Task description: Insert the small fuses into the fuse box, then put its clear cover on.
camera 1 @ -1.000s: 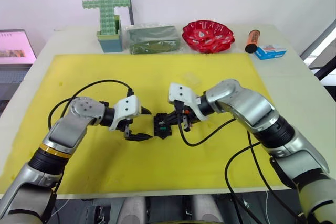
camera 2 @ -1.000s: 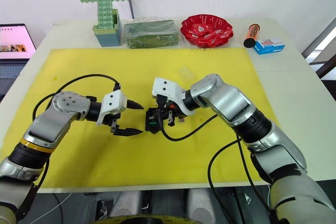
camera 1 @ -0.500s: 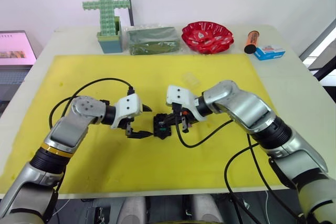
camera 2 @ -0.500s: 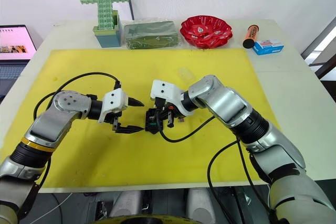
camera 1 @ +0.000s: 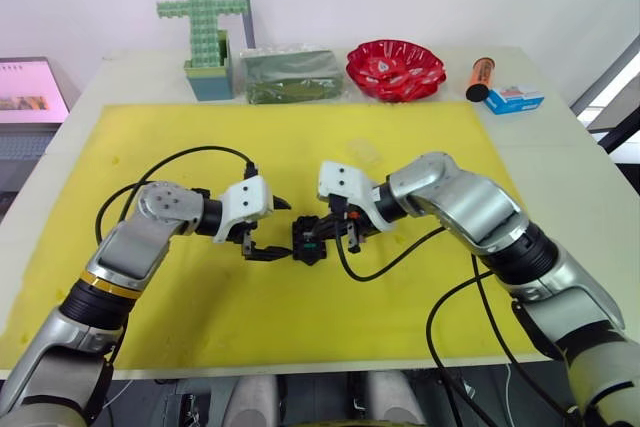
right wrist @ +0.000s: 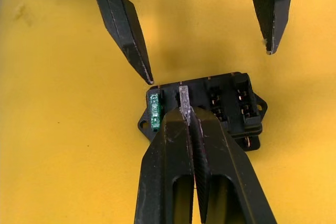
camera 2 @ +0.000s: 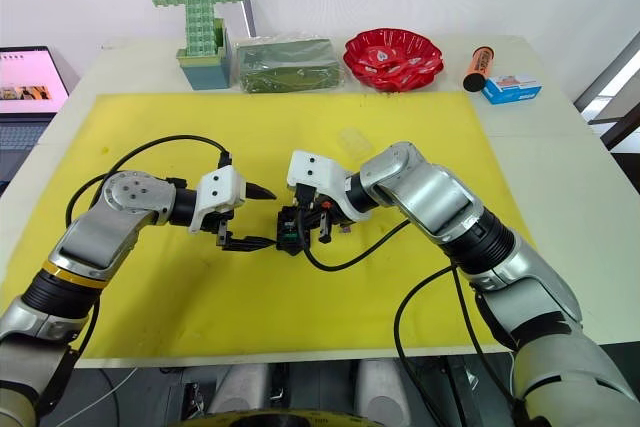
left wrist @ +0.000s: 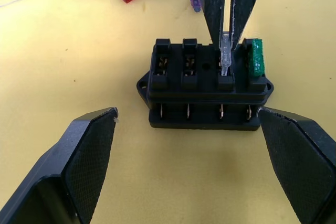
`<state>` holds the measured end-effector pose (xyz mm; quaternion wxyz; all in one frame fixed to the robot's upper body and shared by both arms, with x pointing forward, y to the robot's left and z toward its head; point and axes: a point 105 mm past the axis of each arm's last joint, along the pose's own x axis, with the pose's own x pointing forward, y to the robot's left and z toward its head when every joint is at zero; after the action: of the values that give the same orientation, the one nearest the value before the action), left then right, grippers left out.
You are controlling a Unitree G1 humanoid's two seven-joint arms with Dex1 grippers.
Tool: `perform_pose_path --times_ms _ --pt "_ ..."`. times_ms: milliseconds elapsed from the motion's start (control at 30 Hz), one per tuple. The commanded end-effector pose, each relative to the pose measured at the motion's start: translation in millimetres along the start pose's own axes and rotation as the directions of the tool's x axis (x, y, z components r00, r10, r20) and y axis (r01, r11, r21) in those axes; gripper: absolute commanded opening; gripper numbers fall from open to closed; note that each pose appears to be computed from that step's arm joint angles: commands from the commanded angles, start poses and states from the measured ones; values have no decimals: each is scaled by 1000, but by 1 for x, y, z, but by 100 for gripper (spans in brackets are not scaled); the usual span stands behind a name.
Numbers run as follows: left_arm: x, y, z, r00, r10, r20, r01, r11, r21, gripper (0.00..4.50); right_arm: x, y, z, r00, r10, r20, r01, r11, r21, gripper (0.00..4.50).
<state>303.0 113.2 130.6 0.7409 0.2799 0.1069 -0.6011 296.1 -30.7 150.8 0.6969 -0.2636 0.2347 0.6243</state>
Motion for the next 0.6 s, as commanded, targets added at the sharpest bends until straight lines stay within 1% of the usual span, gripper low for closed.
perform_pose_path --times_ms 33,167,400,500,600 --pt "-4 7 10 999 27 19 -28 999 43 447 -5 5 12 1000 0 21 2 998 -68 0" --pt "-3 7 10 999 28 19 -29 999 45 447 -4 5 10 1000 -6 10 6 997 -71 0" --pt "-3 7 9 999 29 17 -30 998 47 447 3 -1 -3 998 -46 -46 42 996 -85 0" --pt "-2 6 9 999 30 17 -31 998 47 447 2 -5 -4 997 -64 -52 58 993 -98 0" --pt "-2 5 9 999 29 18 -30 999 46 447 -1 -5 0 998 -59 -37 56 994 -97 0"
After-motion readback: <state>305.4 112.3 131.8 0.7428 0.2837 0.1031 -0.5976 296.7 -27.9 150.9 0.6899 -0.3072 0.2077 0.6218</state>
